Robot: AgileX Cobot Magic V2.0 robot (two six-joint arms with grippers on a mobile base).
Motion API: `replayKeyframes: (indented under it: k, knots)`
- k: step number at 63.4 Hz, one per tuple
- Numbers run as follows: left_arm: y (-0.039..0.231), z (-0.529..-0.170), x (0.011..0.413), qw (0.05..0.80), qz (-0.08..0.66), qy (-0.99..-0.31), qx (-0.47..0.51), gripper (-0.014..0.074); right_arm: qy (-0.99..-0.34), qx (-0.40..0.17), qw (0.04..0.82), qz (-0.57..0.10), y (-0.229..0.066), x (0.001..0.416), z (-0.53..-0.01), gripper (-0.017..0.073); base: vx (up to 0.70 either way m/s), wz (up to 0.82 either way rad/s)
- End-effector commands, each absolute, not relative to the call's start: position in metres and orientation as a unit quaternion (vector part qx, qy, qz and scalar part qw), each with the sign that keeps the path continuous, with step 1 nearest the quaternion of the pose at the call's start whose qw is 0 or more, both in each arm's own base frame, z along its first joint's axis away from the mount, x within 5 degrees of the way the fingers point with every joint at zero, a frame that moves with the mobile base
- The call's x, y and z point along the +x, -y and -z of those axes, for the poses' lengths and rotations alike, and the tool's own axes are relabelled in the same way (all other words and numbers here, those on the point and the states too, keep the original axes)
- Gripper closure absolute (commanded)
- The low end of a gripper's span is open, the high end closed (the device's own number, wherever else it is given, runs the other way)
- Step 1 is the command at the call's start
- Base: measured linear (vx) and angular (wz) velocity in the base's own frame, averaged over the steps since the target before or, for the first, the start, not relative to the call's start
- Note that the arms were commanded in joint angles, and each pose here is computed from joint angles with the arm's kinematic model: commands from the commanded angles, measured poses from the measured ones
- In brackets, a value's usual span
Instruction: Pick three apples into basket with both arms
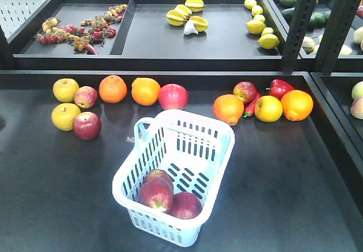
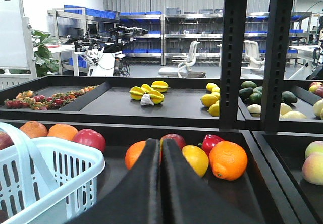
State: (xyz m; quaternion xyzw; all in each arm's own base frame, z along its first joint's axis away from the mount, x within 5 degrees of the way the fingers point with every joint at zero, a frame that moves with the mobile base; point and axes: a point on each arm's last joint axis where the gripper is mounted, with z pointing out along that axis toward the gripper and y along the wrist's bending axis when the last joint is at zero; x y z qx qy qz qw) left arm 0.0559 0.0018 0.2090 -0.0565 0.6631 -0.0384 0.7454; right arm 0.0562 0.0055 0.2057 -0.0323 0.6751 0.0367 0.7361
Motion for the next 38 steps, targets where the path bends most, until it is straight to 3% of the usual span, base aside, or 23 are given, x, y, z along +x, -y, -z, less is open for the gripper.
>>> replayKeyframes:
  k: [1,38]
  knots:
    - [-0.0014,-0.2090,0.0549,0.767,0.047,-0.638,-0.058,0.0600,-0.651,-0.036,0.758,-0.031,-0.0055,0.0553,-0.2075,0.0568,0.00,0.00]
    - [-0.0014,-0.2090,0.0549,0.767,0.047,-0.638,-0.058,0.0600,-0.651,-0.036,0.758,-0.031,-0.0055,0.0553,-0.2075,0.0568,0.00,0.00]
